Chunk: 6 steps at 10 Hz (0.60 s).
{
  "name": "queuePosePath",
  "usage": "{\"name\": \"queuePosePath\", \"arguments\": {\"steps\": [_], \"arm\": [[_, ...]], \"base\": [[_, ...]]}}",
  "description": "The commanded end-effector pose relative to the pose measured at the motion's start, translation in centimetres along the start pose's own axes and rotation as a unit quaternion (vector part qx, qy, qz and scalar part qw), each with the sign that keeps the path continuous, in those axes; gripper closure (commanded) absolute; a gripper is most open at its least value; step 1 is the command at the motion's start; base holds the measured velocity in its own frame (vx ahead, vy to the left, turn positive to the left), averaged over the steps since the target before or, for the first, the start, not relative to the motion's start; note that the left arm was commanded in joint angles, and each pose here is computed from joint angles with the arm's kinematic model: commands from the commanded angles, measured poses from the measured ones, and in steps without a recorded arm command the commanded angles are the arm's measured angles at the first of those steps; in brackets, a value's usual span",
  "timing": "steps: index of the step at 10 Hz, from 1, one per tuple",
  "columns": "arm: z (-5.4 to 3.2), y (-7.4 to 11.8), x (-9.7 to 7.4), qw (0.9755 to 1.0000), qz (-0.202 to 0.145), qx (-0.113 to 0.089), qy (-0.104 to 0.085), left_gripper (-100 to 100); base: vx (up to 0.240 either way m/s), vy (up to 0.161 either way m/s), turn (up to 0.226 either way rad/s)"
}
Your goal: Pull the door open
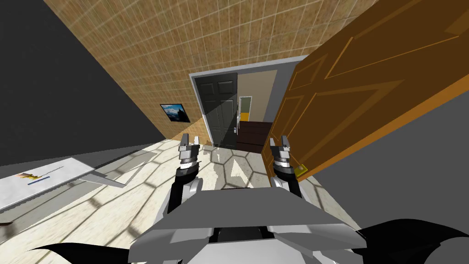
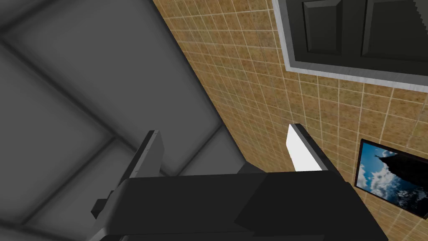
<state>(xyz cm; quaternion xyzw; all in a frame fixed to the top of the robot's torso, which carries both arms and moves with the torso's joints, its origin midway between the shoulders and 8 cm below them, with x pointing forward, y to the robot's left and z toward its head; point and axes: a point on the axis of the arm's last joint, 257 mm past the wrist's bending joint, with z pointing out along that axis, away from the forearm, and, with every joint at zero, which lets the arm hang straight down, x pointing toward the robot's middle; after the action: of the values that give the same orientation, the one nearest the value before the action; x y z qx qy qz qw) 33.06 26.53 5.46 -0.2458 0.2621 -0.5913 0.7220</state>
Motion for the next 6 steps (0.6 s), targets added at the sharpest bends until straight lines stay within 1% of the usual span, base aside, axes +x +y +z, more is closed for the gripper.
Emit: {"name": "queuePosePath", "arguments": {"steps": [1,2,4,5,6], "arm": [[-0.38,1.2,0.1,0.9999,-0.003,-0.01,0.003,-100],[-0.38,1.2,0.1,0.9999,-0.003,-0.01,0.003,-100],[-1.02,3.1,0.3,0.9996,-0.006,-0.026,0.008,-100],[-1.2,3.6,0.3,0.9995,-0.007,-0.031,0.009,-100],[-1.58,4.6,0.4,0.9991,-0.009,-0.039,0.011,-100]], "base": [[0.102,-0.008,-0.075],[0.138,-0.02,-0.029],[0.167,-0.055,-0.053],[0.159,-0.017,-0.047],[0.144,-0.022,-0.071]]}}
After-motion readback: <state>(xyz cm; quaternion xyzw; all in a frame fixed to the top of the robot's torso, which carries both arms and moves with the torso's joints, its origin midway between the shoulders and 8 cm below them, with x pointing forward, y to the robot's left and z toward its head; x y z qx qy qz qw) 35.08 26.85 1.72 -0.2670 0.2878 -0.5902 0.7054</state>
